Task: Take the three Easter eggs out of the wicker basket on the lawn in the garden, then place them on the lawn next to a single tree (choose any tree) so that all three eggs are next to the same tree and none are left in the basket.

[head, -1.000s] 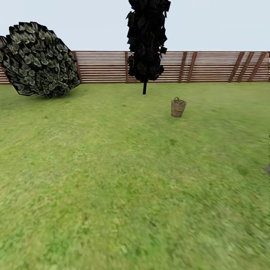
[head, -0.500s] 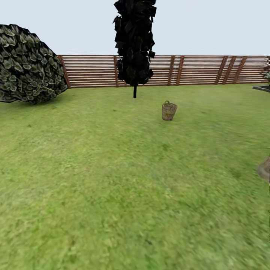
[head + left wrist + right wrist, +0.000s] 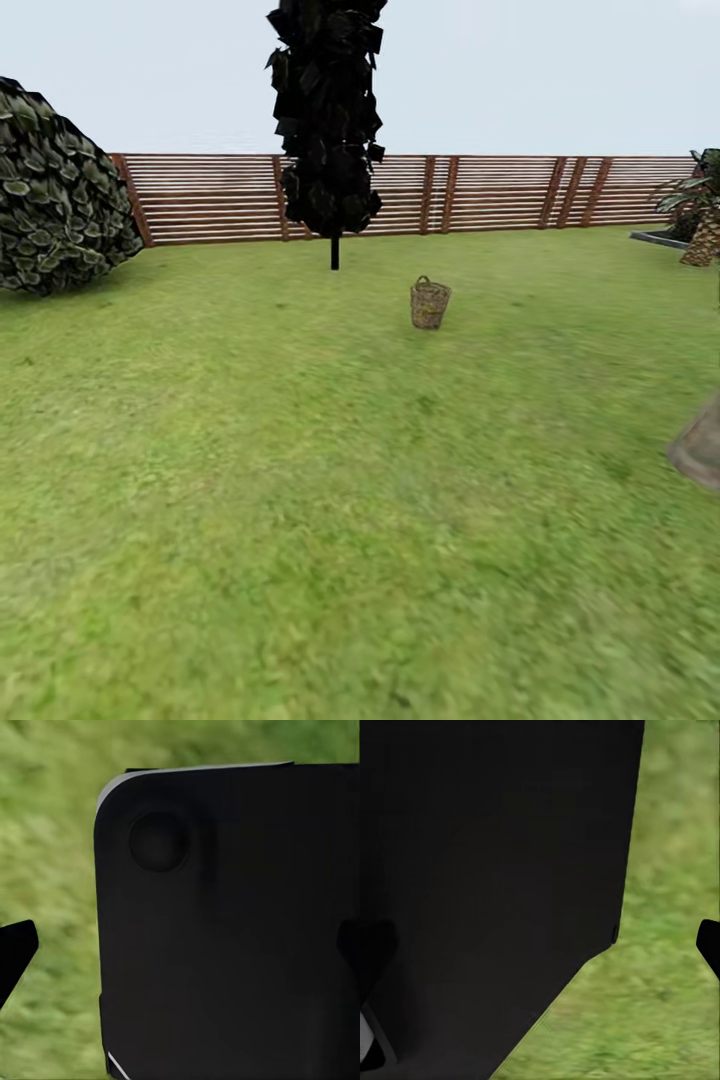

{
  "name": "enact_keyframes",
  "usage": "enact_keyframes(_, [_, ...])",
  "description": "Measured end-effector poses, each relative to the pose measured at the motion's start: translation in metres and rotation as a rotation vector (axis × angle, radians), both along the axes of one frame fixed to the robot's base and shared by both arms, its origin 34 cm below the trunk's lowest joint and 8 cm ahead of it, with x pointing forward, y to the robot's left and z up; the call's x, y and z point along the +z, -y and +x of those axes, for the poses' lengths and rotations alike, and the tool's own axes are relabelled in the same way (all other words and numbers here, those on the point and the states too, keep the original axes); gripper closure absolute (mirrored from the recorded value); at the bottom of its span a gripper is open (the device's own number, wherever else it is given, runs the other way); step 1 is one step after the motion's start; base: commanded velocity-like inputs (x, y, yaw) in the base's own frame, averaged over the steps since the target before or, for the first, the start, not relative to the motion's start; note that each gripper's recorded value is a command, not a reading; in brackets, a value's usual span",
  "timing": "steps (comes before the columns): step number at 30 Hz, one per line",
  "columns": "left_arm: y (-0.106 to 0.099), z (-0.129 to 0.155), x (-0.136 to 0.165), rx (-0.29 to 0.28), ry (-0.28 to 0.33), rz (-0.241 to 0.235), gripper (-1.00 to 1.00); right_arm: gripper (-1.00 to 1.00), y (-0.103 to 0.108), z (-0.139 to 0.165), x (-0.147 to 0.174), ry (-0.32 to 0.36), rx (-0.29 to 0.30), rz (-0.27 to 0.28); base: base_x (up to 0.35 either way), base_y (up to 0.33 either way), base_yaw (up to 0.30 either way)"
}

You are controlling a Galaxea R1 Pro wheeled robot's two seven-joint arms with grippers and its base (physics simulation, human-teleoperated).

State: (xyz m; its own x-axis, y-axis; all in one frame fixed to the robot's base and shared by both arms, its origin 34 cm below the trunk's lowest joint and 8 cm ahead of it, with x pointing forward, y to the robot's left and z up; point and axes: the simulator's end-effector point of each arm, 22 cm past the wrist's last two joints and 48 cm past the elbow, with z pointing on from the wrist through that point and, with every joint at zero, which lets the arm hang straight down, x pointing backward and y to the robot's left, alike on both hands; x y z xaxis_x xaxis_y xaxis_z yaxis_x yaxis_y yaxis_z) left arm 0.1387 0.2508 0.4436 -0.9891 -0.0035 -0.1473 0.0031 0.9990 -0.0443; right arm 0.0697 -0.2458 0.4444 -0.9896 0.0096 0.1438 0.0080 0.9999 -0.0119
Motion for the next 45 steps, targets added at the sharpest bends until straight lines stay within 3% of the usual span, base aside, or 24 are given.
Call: enact_keyframes(45, [0.0008, 0.0058, 0.0012, -0.009, 0.030, -0.002, -1.00, -1.00, -0.0016, -0.0019, 0.0004, -0.006, 0.000, 0.002, 0.269, 0.226, -0.036])
